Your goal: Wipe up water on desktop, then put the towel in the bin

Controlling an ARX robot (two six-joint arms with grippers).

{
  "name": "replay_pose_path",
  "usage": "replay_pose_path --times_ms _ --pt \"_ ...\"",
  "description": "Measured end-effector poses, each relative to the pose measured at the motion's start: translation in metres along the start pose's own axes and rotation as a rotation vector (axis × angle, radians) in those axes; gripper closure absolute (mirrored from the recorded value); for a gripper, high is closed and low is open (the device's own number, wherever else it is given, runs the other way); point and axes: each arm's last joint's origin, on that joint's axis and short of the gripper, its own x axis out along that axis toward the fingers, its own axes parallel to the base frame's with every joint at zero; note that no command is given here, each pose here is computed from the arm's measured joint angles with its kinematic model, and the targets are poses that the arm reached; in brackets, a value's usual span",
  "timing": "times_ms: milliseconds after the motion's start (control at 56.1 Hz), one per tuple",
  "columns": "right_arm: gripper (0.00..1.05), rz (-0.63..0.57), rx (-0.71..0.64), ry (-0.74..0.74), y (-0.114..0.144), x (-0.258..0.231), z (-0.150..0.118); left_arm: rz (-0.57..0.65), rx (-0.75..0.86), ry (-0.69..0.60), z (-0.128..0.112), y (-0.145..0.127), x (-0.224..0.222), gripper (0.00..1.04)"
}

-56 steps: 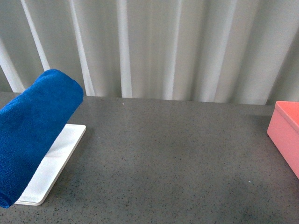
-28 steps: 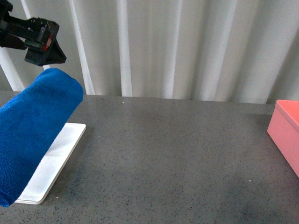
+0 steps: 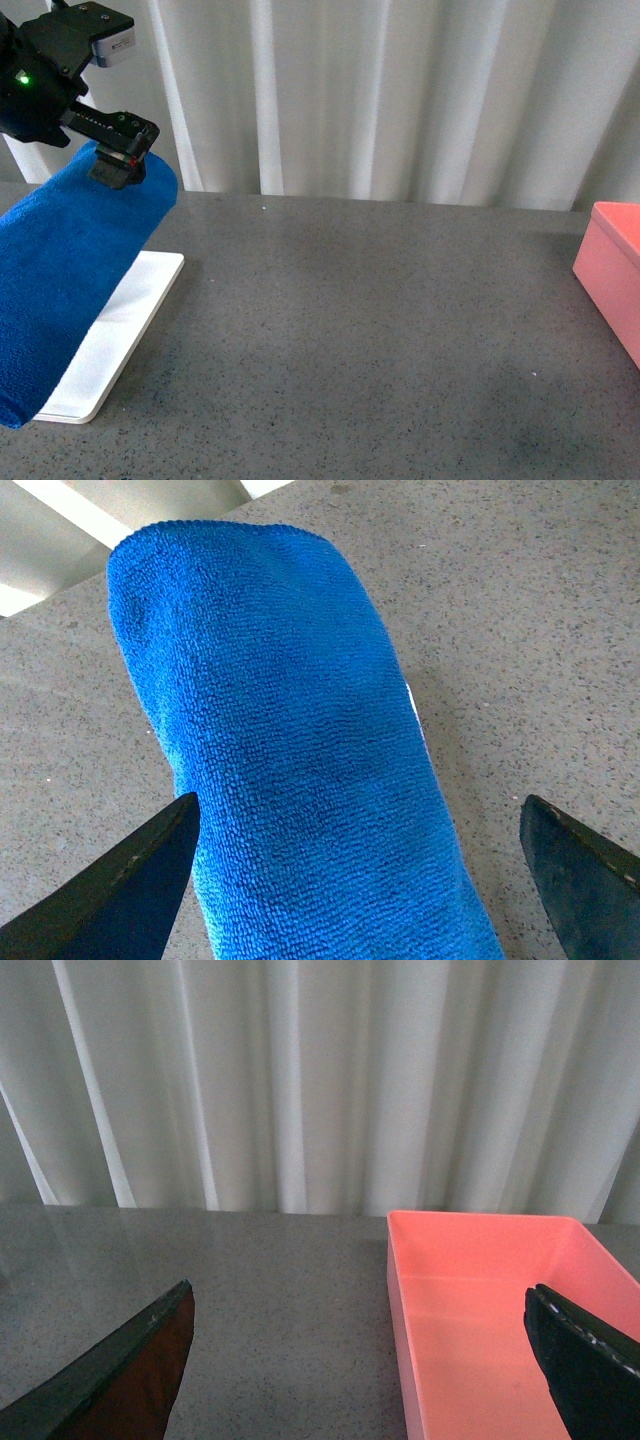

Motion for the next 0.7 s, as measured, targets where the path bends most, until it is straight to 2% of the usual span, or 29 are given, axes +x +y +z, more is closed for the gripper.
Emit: replay_pose_path --times_ms 214,410,695 --pt "0.07 0.000 0.000 0.000 0.000 0.000 0.000 0.029 -0.007 0.011 -0.005 -0.002 0.014 0.07" --pt "0.07 0.000 0.000 0.000 0.000 0.000 0.000 0.048 -0.035 0.048 -0.021 0.000 0.033 0.07" --pt "0.07 0.000 0.000 0.000 0.000 0.000 0.000 0.060 -0.040 0.044 -0.032 0.000 0.040 0.07"
